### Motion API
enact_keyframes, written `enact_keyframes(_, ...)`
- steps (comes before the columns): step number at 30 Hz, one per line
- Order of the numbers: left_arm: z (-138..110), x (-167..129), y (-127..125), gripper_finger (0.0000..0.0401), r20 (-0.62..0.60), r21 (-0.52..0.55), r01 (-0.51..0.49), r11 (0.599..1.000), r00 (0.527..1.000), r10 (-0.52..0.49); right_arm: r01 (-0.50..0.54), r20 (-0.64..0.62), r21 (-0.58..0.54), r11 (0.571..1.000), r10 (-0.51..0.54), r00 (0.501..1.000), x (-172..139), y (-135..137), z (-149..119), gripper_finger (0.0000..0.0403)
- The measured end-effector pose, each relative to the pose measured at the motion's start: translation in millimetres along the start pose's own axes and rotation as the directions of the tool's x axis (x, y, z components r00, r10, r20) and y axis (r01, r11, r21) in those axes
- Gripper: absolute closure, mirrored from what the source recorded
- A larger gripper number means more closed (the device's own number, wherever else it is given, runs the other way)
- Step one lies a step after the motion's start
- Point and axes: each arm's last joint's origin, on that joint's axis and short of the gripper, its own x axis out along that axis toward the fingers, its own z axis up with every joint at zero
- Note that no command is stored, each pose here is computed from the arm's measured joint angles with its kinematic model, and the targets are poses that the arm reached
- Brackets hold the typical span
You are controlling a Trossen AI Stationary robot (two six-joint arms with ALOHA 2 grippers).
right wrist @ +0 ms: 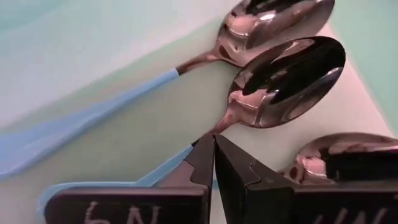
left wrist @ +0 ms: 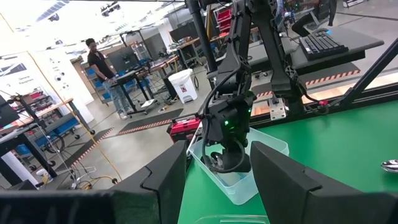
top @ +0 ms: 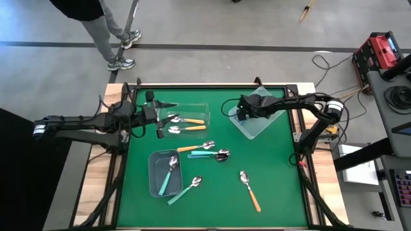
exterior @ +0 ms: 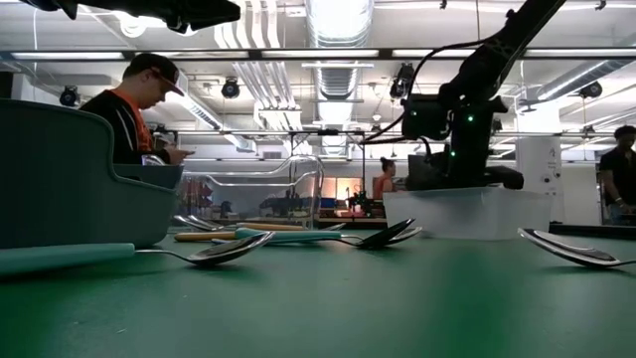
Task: Sort silverware by color (type)
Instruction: Put the blue spoon into the white bin
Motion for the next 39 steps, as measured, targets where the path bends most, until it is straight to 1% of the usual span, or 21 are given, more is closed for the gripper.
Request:
enact_keyframes(6, 0.0, 0.0, 0.0, 0.0239, 0.0, 0.0, 0.0, 1.0, 1.0, 0.0, -0.067, 0.06, 0.026, 0.997, 0.065, 0.996, -0.8, 7.5, 5.0, 0.0394)
enact_keyframes(9, 0.0, 0.0, 0.0, 0.0239, 0.0, 0.0, 0.0, 1.0, 1.0, 0.0, -0.068, 0.086, 0.024, 0.997, 0.066, 0.994, -1.8, 8.7, 7.5, 0.0394)
enact_keyframes(20, -0.4, 0.0, -0.2, 0.0239, -0.005, 0.005, 0.002, 1.0, 1.0, -0.002, -0.064, 0.003, 0.005, 0.998, 0.063, 0.998, -2.5, 6.0, 1.2, 0.0394)
enact_keyframes(28, -0.7, 0.0, -0.3, 0.0239, -0.007, 0.006, 0.003, 1.0, 1.0, -0.003, -0.071, 0.016, 0.006, 0.997, 0.071, 0.997, -10.5, 2.9, 3.1, 0.0394)
enact_keyframes(31, -0.8, 0.0, -0.4, 0.0239, -0.008, 0.008, 0.003, 1.0, 1.0, -0.003, -0.051, 0.019, 0.001, 0.999, 0.051, 0.999, -16.7, -1.4, 3.1, 0.0394)
enact_keyframes(33, -0.7, 0.0, -0.3, 0.0239, -0.008, 0.009, 0.003, 1.0, 1.0, -0.003, -0.024, -0.002, 0.0, 1.0, 0.024, 1.0, -19.7, -5.7, 1.1, 0.0394)
enact_keyframes(37, -0.6, 0.0, -0.3, 0.0239, -0.006, 0.008, 0.003, 1.0, 1.0, -0.003, 0.028, -0.042, -0.01, 1.0, -0.028, 0.999, -20.4, -11.2, -3.4, 0.0394)
enact_keyframes(39, -0.4, 0.0, -0.2, 0.0239, -0.005, 0.008, 0.002, 1.0, 1.0, -0.002, 0.039, -0.033, -0.01, 0.999, -0.04, 0.999, -19.4, -11.7, -3.8, 0.0394)
